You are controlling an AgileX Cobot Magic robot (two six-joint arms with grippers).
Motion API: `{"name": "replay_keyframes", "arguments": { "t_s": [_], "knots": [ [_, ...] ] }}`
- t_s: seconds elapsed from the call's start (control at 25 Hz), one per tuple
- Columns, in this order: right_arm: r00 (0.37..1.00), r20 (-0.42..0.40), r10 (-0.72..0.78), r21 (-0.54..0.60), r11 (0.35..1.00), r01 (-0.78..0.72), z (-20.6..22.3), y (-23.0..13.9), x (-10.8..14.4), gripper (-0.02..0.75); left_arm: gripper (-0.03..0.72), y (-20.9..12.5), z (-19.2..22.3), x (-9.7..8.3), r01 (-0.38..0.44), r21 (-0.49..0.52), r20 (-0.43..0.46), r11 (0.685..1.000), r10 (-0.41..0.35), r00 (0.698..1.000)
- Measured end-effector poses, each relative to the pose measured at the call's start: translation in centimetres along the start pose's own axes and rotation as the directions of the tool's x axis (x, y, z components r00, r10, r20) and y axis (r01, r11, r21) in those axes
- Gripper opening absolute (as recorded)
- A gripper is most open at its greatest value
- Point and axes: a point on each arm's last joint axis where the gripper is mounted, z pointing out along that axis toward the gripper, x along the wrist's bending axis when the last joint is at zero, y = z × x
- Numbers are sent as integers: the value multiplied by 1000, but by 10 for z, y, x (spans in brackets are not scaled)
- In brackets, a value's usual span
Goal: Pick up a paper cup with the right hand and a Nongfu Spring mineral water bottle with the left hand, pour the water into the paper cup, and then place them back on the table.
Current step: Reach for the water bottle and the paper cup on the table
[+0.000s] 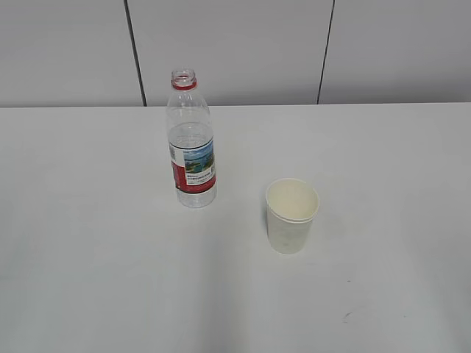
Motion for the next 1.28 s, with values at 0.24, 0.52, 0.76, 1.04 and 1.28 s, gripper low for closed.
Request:
{"name": "replay_keyframes", "arguments": {
  "t_s": [0.24, 0.52, 0.76, 1.04, 1.28],
  "knots": [
    [997, 42, -59, -159, 985, 65, 5, 20, -4, 581, 567, 19, 5, 0, 6, -258, 5, 966, -5, 1000],
    [996, 77, -54, -246, 967, 71, 34, 25, -9, 581, 546, 9, 34, -2, 33, -322, 24, 946, -26, 999],
    [994, 97, -46, -270, 960, 71, 57, 13, -11, 581, 540, 9, 53, -2, 55, -308, 35, 950, -46, 998],
    [989, 119, -88, -223, 968, 113, 84, -2, -13, 581, 529, 14, 82, -1, 58, -277, 27, 959, -52, 998],
    [989, 119, -93, -193, 974, 115, 103, -5, -14, 581, 528, 23, 97, 0, 53, -313, 18, 948, -50, 999]
  ]
}}
